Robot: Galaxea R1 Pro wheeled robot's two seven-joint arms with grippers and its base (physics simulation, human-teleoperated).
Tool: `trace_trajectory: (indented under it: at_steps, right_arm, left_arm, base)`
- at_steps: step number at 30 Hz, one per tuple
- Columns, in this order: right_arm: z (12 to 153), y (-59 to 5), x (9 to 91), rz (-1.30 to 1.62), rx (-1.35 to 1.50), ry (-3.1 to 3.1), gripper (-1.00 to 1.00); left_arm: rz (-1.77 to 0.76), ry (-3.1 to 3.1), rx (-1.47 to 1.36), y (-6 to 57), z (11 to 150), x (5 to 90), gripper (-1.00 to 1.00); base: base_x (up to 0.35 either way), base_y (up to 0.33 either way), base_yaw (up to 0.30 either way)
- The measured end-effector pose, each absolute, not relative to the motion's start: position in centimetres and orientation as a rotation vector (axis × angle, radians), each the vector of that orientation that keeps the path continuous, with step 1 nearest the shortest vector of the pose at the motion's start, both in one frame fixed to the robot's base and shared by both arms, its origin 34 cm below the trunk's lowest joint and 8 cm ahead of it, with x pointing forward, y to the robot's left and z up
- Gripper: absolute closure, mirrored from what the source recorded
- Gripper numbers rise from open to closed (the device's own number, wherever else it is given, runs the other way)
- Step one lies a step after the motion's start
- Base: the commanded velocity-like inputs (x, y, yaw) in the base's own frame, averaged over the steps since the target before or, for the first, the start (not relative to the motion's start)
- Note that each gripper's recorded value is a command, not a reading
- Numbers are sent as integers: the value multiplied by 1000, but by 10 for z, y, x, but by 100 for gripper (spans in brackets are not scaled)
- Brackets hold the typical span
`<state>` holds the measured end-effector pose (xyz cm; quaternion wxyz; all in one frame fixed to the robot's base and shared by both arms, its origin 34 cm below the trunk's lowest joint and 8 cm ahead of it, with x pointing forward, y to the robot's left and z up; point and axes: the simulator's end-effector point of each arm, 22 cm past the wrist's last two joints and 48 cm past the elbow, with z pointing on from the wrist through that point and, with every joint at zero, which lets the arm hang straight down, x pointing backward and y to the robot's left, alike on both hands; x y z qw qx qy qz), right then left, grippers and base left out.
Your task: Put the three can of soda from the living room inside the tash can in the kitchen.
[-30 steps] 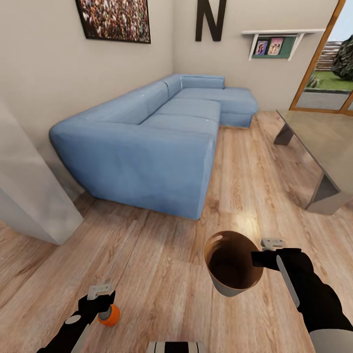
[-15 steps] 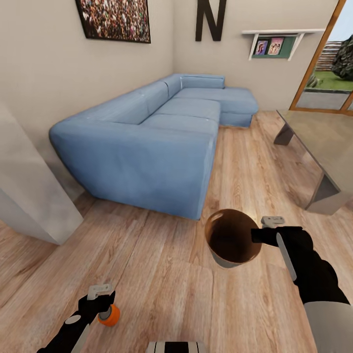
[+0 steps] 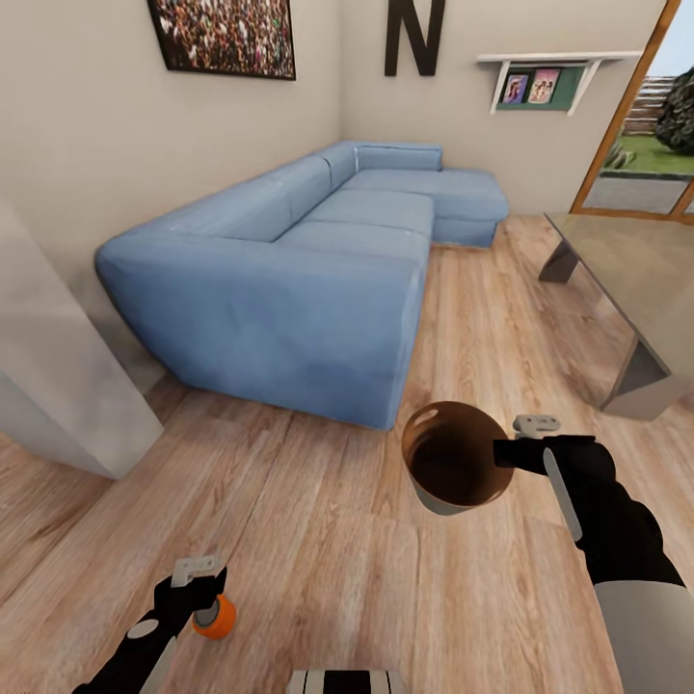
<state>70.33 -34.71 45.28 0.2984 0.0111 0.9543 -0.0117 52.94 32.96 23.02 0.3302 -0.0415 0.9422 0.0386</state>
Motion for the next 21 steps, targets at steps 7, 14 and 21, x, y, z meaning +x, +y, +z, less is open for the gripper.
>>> trace_trajectory:
  at_steps: [7,14,21]
  right_arm:
    - [446,-346,703,-30,30,2545,100]
    - [440,-346,702,-29,29,2557,100]
    - [433,-346,701,-29,29,2568,100]
  left_arm:
    - [102,2455,-107,330,228,529,-100]
    - [103,2465,-106,330,223,526,-100]
    - [104,2478,-106,330,218,522,-100]
  base:
    - [0,0,0]
    - [0,0,0]
    - [0,0,0]
